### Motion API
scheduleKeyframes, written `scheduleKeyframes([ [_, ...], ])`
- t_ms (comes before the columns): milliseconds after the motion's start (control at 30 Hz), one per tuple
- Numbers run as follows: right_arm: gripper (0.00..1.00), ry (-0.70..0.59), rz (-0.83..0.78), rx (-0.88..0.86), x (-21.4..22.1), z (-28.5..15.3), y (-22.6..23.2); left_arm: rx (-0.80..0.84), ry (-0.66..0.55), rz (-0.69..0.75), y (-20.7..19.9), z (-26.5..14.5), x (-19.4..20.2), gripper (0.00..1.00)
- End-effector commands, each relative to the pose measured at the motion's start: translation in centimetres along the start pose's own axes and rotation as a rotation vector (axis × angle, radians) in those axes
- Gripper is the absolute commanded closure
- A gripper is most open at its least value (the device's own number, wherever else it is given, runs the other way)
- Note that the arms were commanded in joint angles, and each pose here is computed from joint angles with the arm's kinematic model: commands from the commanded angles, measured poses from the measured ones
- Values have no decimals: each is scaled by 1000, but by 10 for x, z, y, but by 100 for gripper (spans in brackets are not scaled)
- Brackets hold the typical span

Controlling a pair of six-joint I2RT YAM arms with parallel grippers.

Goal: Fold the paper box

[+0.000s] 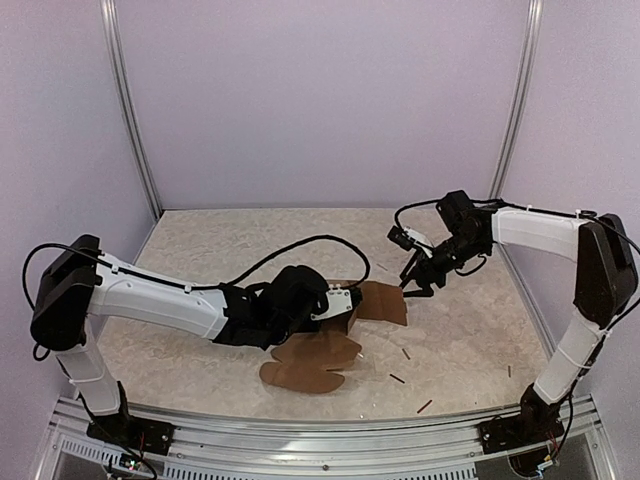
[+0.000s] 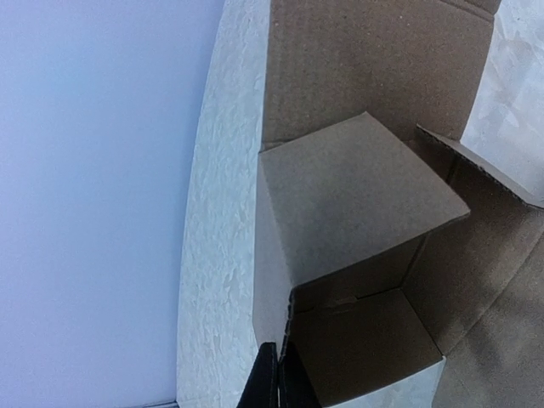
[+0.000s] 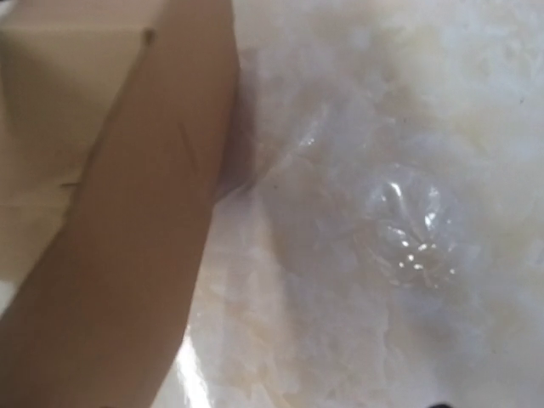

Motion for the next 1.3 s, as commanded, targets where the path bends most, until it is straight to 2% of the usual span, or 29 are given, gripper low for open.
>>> scheduleKeyframes([
  [0, 23, -15, -24, -53, -16, 6, 13, -1, -12, -70, 14, -5, -5, 100],
  [400, 22, 27, -25, -274, -19, 35, 51, 70, 25, -175, 18, 10, -15, 100],
  [567, 22, 13, -10, -289, -27, 37, 52, 95, 7, -223, 21, 11, -23, 100],
  [967, 18, -32, -22, -174, -54, 45, 60, 196, -12, -419, 37, 7, -39, 100],
  [1100, 18, -51, -32, -76, -57, 44, 60, 229, -5, -469, 39, 7, -39, 100],
  [1267, 13, -97, -29, -10, -60, 36, 64, 285, 1, -556, 40, 9, -35, 100],
])
Point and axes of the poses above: each gripper's point midway between its finger pads, its own z axis out along the fingers, its own y axis along the line the jaws close on, x = y × z, the point moved 6 cm from there along -z, back along the fingers, and after that the axes turned 11 degrees about z, right-handed, at the moved point
